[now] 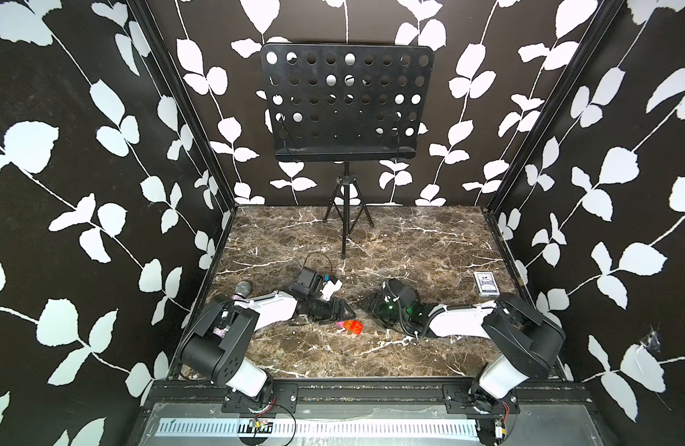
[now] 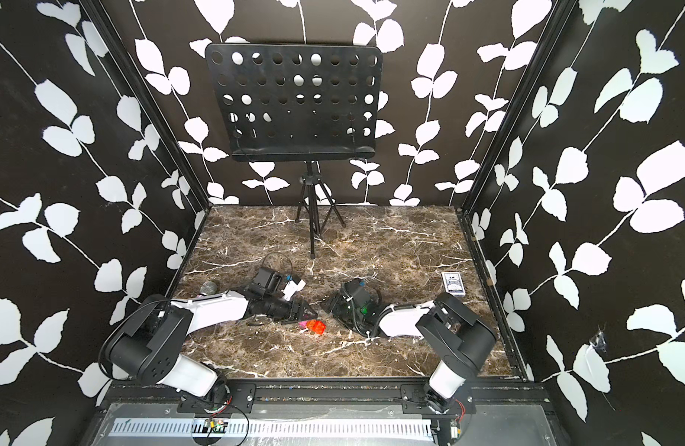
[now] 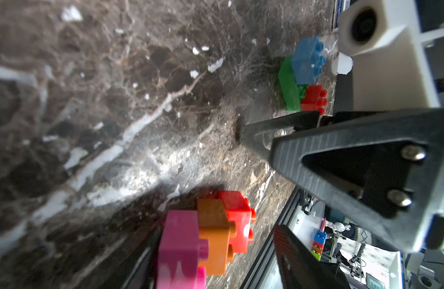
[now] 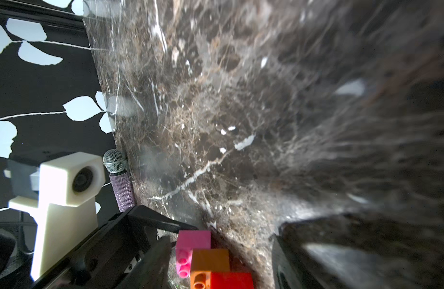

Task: Assemble the letter y with lego
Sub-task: Adjust the lego brick at the center of the board.

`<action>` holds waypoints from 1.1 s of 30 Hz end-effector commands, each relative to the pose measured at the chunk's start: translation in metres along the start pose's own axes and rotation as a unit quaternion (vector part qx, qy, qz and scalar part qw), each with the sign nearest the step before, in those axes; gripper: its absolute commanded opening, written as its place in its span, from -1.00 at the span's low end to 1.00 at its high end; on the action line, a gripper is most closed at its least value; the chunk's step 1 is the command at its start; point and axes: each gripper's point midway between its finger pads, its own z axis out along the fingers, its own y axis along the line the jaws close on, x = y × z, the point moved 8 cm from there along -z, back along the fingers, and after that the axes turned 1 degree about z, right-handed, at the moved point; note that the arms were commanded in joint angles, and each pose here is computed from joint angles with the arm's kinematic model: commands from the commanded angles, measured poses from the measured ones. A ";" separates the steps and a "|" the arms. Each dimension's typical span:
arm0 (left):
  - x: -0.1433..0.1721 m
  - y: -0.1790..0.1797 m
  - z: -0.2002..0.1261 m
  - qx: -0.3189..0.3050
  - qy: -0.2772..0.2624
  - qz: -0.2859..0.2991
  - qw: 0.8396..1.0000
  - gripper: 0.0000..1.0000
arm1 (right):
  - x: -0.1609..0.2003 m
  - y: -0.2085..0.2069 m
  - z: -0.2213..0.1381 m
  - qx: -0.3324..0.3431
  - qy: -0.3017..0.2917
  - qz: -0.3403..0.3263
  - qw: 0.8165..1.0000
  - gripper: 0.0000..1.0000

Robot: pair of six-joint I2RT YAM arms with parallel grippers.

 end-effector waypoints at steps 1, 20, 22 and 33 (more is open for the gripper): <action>-0.006 -0.013 -0.013 -0.021 0.000 0.035 0.999 0.43 | -0.002 0.015 -0.017 0.001 -0.002 -0.027 1.000 0.26; 0.047 -0.044 -0.006 -0.015 0.081 0.120 0.989 0.45 | -0.014 0.019 -0.056 0.003 -0.045 -0.077 0.996 0.27; 0.049 -0.047 0.007 -0.018 0.110 0.128 0.986 0.46 | -0.015 0.015 -0.065 0.005 -0.058 -0.075 0.995 0.26; 0.019 -0.046 0.040 -0.068 0.111 0.160 0.979 0.44 | -0.015 -0.008 -0.113 0.018 -0.124 -0.061 0.990 0.28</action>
